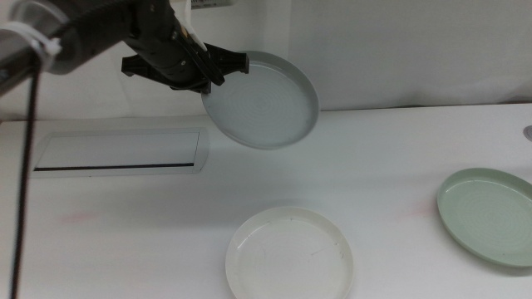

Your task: Stack the three bowls on top of each other.

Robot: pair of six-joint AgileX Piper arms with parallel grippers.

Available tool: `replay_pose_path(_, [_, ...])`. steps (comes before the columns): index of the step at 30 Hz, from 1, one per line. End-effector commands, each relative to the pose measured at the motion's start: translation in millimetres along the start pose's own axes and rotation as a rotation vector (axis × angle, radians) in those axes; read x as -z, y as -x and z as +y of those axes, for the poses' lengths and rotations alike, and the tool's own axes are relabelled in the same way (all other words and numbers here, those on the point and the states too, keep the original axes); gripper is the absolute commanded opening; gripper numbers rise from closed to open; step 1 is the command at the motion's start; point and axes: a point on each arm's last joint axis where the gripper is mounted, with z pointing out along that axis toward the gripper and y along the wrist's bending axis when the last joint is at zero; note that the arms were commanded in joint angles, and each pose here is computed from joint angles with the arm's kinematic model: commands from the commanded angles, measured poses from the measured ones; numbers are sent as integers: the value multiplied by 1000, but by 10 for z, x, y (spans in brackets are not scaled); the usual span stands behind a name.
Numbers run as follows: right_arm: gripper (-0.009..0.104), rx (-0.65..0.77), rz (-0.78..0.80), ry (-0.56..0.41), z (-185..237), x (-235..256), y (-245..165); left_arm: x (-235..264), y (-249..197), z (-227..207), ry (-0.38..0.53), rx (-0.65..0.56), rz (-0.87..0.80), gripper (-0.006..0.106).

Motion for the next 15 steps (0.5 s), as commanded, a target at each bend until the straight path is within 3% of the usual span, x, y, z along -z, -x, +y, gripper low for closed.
replay_pose_path(1, [103,13,-1,-7,-16,6,-110,160,-80,-77,-47,-31,18,-3])
replay_pose_path(9, [103,13,-1,-7,-16,6,-110,346,-626,-227,-89,-77,37,-3])
replay_pose_path(15, [103,13,-1,-7,-16,6,-110,296,-1286,-272,-128,-88,73,-3])
